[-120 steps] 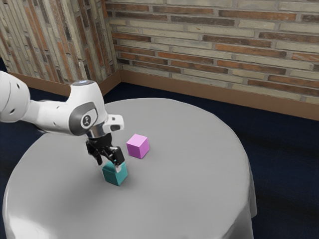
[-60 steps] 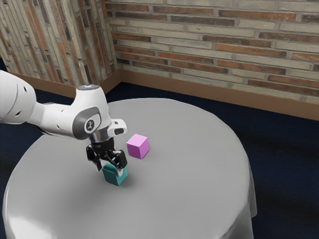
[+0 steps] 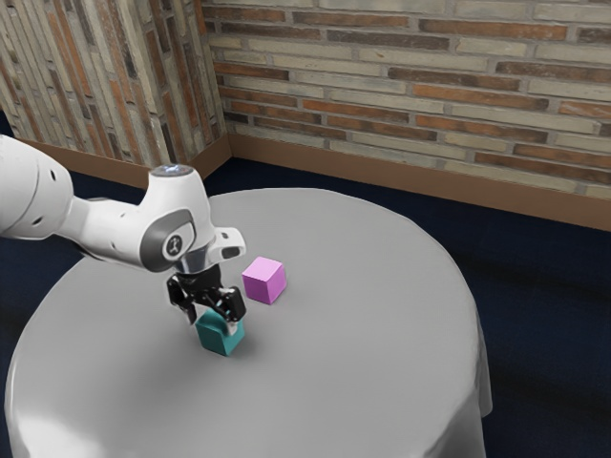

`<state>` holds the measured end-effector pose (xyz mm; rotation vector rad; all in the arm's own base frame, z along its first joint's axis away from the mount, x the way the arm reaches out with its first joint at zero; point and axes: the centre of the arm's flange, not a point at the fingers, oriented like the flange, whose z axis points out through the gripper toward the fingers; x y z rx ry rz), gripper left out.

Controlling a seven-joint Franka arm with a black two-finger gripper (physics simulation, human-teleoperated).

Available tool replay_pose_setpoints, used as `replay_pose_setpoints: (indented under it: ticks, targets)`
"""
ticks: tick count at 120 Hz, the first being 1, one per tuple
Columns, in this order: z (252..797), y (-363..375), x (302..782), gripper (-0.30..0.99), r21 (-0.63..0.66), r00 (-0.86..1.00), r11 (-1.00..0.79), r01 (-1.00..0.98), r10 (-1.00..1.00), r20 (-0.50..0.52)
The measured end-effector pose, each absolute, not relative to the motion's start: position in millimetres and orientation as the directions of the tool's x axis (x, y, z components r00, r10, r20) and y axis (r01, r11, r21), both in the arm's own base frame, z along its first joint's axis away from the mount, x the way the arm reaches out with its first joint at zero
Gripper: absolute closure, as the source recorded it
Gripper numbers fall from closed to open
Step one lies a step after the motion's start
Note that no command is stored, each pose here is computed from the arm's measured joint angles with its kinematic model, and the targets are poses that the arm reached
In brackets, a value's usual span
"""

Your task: Pick up the blue block with one arm, and put the blue block on the pink block with one arm

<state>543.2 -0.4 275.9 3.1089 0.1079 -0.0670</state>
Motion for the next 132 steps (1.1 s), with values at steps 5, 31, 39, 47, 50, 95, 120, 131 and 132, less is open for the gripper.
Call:
replay_pose_setpoints:
  ticks: [5, 31, 39, 47, 50, 95, 120, 131, 132]
  targets:
    - [274.6, -0.5, 543.7, 0.0, 0.029, 0.997, -0.997, 0.065, 0.064, -0.039]
    - [270.2, -3.3, 547.1, 0.0, 0.035, 0.999, -0.999, 0.039, 0.038, -0.009]
    - [266.8, -3.4, 547.4, 0.0, 0.036, 0.999, -0.999, 0.034, 0.034, -0.009]
    - [263.9, -3.3, 547.6, 0.0, 0.037, 1.0, -0.999, 0.029, 0.029, -0.01]
    - [263.2, -3.3, 547.7, 0.0, 0.037, 1.0, -0.999, 0.027, 0.027, -0.009]
    - [255.8, -3.0, 549.0, 0.05, 0.05, 1.0, -0.999, 0.009, 0.009, -0.005]
    - [256.3, -3.5, 549.8, 0.12, 0.05, 1.0, -0.999, -0.01, -0.01, 0.0]
    - [256.4, -3.8, 549.9, 0.17, 0.05, 1.0, -0.999, -0.018, -0.018, 0.001]
    - [256.4, -3.8, 549.9, 0.18, 0.05, 1.0, -0.999, -0.019, -0.019, 0.001]
